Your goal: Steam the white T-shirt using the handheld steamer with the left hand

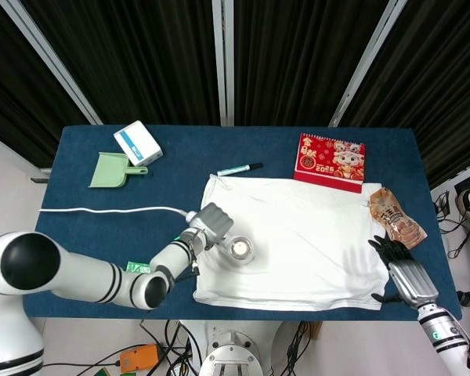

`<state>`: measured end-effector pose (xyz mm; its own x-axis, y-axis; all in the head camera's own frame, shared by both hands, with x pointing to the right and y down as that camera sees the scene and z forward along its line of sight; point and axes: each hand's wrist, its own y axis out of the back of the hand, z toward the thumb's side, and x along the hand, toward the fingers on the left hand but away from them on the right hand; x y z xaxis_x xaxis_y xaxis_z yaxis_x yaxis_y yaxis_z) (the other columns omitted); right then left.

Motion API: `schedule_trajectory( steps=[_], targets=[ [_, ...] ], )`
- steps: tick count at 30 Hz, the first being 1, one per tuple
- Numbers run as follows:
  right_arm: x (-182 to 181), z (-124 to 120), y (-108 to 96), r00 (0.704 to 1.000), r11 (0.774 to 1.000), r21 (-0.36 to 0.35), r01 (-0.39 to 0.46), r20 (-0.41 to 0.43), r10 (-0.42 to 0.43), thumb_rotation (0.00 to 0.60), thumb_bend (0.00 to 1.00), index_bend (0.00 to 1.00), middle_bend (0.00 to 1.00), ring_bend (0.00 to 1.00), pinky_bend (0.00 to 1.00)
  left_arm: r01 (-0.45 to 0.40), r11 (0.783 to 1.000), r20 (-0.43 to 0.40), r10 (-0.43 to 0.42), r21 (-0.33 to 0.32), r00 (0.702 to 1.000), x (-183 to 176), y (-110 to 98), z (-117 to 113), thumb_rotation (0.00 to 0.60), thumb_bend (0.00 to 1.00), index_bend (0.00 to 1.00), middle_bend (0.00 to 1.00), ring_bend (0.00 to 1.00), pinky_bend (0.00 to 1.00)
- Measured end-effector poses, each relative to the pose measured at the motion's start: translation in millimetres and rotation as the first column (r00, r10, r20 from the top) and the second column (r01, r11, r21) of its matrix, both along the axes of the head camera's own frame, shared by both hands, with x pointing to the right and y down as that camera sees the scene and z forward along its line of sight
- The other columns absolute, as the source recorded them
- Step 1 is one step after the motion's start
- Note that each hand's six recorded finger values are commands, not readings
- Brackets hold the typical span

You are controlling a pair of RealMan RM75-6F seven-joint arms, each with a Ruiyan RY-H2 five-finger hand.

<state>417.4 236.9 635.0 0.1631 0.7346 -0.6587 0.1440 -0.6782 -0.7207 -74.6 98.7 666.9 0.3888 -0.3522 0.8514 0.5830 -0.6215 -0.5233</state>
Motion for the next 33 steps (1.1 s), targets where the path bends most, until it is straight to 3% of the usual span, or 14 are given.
schedule_trajectory(
  steps=[12,18,27,33],
  targets=[
    [-3,7,0,1.0,1.0,-0.015,0.007,0.014,-0.007,0.6,0.01,0.0,0.0,0.0,0.05,0.002,1.0,0.119,-0.001,-0.005,0.993,31,4,25,0.553,0.63,0.75,0.87,0.68,0.61],
    [-1,9,0,1.0,1.0,-0.025,0.002,0.013,-0.002,0.6,0.01,0.0,0.0,0.0,0.05,0.069,0.997,0.136,-0.065,-0.024,0.989,30,-7,37,0.55,0.63,0.75,0.87,0.68,0.61],
    [2,9,0,1.0,1.0,-0.024,-0.008,0.008,0.008,0.6,0.01,0.0,0.0,0.0,0.05,0.194,0.981,0.19,-0.189,-0.005,0.963,-7,-33,52,0.539,0.63,0.75,0.87,0.68,0.61],
    [2,9,1,1.0,1.0,-0.022,-0.012,0.012,0.012,0.6,0.01,0.0,0.0,0.0,0.05,0.288,0.957,0.248,-0.287,0.033,0.925,-45,-52,54,0.525,0.63,0.75,0.86,0.68,0.61]
  ],
)
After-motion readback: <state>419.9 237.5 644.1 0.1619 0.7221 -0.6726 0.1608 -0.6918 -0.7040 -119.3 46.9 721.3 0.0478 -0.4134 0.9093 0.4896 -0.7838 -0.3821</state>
